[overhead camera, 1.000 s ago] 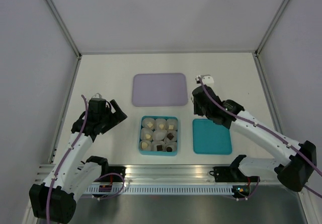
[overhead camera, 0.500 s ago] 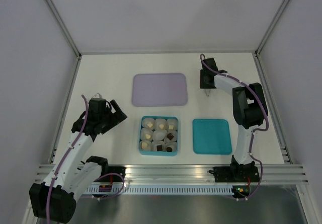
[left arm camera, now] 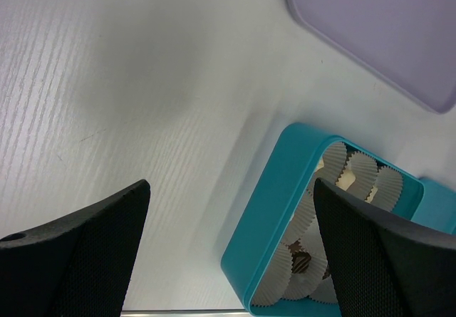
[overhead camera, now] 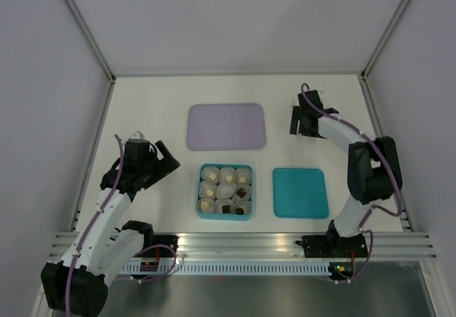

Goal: Pack the chocolate

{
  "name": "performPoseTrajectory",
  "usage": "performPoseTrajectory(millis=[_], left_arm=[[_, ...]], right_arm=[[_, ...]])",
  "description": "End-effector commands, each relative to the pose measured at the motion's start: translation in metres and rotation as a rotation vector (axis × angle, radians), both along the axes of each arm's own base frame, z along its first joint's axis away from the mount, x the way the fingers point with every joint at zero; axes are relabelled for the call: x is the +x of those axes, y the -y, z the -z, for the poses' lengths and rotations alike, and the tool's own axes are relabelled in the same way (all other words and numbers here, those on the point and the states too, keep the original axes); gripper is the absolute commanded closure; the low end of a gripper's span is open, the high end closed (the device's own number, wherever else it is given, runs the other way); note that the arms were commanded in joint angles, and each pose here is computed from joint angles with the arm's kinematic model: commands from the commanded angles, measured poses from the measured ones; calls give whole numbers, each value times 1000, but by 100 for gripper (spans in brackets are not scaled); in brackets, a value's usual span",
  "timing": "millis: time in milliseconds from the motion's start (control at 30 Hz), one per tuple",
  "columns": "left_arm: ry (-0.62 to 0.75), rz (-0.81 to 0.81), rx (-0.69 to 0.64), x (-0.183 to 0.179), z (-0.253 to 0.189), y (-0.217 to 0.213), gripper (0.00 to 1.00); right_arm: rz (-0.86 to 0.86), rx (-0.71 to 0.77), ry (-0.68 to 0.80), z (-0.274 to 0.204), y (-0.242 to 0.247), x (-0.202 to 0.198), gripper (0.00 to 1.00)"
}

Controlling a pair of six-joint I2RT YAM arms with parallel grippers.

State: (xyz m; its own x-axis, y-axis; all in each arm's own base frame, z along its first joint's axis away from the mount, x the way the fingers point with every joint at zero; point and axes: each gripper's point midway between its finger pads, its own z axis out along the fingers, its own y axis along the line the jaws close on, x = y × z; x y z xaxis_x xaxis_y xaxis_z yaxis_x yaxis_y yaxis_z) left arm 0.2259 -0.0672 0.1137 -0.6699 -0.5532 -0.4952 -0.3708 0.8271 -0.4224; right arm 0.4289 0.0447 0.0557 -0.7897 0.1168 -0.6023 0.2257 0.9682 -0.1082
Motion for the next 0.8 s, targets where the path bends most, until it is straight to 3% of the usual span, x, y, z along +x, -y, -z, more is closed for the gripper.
performPoseTrajectory(millis=[0, 200, 367, 533, 667, 767], left_arm=[[70, 45, -9, 6, -14, 5, 0], [81, 82, -37, 5, -18, 13, 0], [69, 100, -48, 4, -14, 16, 0], [62, 113, -54, 5, -12, 19, 0], [71, 115, -56, 6, -14, 19, 0], [77, 116, -58, 5, -15, 19, 0]], right_arm=[[166, 33, -80, -8, 27, -85, 6], [309, 240, -188, 23, 50, -183, 2], [356, 328, -138, 26, 50, -206, 2], [379, 357, -157, 36, 45, -215, 14], [373, 393, -191, 50, 38, -220, 32], [326, 428, -218, 59, 29, -220, 36]])
